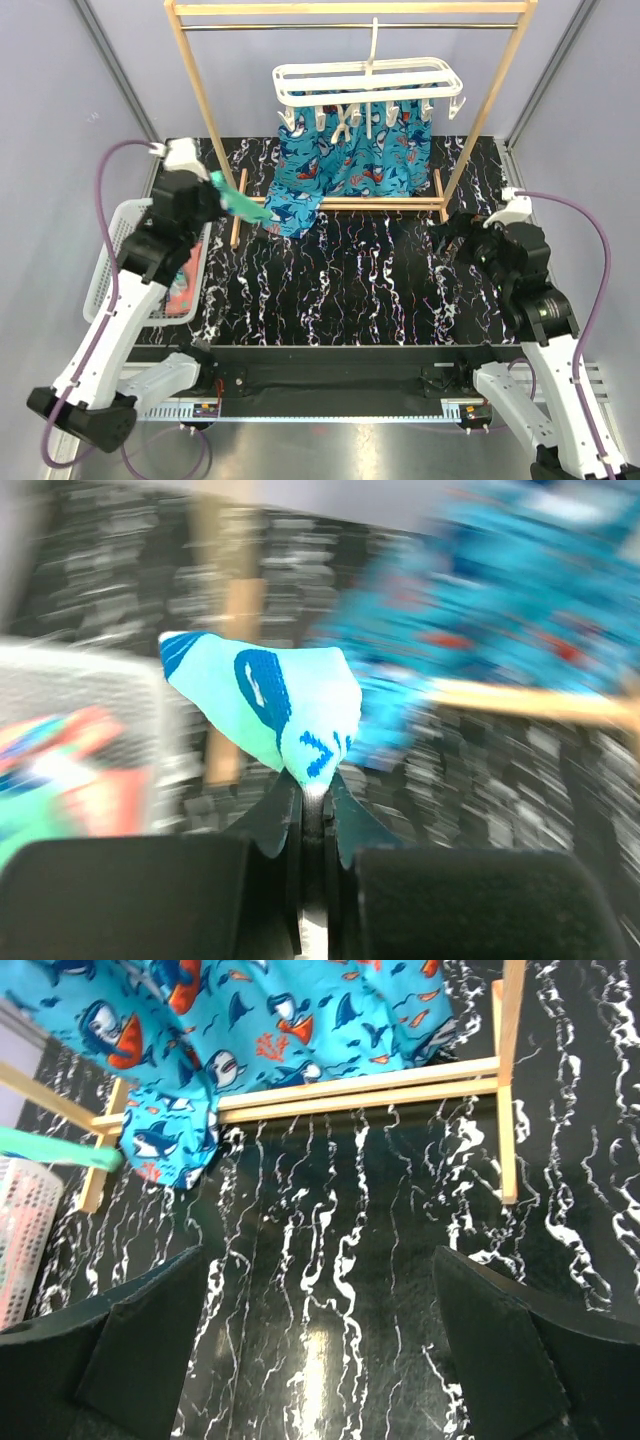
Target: Remove the socks clipped to the hanger
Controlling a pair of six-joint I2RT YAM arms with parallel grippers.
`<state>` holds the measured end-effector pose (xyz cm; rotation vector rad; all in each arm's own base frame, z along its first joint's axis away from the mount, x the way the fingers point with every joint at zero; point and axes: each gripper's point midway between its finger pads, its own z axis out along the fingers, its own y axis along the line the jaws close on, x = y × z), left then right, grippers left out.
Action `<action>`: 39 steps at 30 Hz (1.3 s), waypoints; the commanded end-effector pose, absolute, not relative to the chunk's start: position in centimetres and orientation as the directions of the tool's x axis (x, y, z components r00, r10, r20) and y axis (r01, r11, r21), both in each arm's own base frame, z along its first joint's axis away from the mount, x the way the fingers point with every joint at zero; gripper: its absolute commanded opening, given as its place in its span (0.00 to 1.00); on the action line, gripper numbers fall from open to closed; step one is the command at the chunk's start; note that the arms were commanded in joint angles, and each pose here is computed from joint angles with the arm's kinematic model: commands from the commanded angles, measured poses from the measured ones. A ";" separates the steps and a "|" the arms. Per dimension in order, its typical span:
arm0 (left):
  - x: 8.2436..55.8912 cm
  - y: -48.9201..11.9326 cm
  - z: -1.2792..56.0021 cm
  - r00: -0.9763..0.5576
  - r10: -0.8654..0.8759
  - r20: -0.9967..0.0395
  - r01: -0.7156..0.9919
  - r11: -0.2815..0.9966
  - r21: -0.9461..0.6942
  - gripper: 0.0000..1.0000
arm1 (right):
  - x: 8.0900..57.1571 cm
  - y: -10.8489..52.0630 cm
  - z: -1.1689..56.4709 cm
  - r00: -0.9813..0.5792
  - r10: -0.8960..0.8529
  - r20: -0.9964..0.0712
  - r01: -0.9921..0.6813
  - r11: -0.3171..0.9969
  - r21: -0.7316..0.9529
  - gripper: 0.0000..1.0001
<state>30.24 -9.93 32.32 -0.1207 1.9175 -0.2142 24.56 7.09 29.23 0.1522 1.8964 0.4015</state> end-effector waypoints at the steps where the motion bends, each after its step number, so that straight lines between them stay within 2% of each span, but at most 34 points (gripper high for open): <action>1: 29.9 -3.2 34.3 -0.326 -0.232 -0.917 -0.179 0.967 -0.181 0.00 | 23.7 8.0 31.4 -0.285 0.334 -0.899 -0.171 0.905 0.390 1.00; 5: 28.8 3.5 36.9 -0.245 -0.248 -0.937 -0.397 0.908 -0.136 0.00 | 22.7 8.0 32.2 -0.262 0.338 -0.904 -0.199 0.898 0.393 1.00; 10: 28.1 7.9 38.8 -0.168 -0.247 -0.954 -0.560 0.821 -0.113 0.00 | 21.5 7.8 33.3 -0.218 0.338 -0.915 -0.225 0.895 0.385 1.00; 14: 28.3 10.9 37.4 -0.124 -0.309 -0.943 -0.636 0.754 -0.164 0.00 | 21.4 8.6 33.3 -0.234 0.340 -0.911 -0.258 0.881 0.396 1.00; 19: 29.3 13.2 32.6 -0.176 -0.405 -0.897 -0.704 0.689 -0.173 0.00 | 21.2 8.7 33.0 -0.245 0.338 -0.909 -0.263 0.879 0.398 1.00; 24: 31.3 10.3 25.4 -0.298 -0.498 -0.814 -0.609 0.756 -0.240 0.00 | 21.1 8.7 33.4 -0.230 0.341 -0.911 -0.274 0.876 0.397 1.00; 30: 32.3 9.6 17.3 -0.449 -0.569 -0.689 -0.627 0.750 -0.211 0.00 | 21.1 8.9 33.6 -0.230 0.342 -0.911 -0.284 0.872 0.399 1.00; 32: 32.5 9.3 16.6 -0.469 -0.585 -0.662 -0.629 0.747 -0.215 0.02 | 21.1 8.9 33.5 -0.233 0.340 -0.911 -0.281 0.873 0.398 1.00; 35: 32.4 9.8 16.6 -0.465 -0.593 -0.658 -0.652 0.732 -0.198 0.41 | 21.1 8.8 33.4 -0.234 0.340 -0.911 -0.276 0.875 0.397 1.00; 36: 32.3 10.0 17.0 -0.454 -0.598 -0.661 -0.667 0.720 -0.192 0.64 | 21.2 8.8 33.4 -0.235 0.340 -0.911 -0.274 0.876 0.397 1.00; 38: 31.4 10.9 18.3 -0.422 -0.604 -0.676 -0.710 0.684 -0.168 0.81 | 21.2 8.7 33.3 -0.234 0.339 -0.911 -0.271 0.877 0.396 1.00; 39: 31.5 11.0 20.6 -0.379 -0.592 -0.711 -0.704 0.683 -0.193 0.96 | 21.2 8.8 33.4 -0.235 0.338 -0.911 -0.272 0.877 0.396 1.00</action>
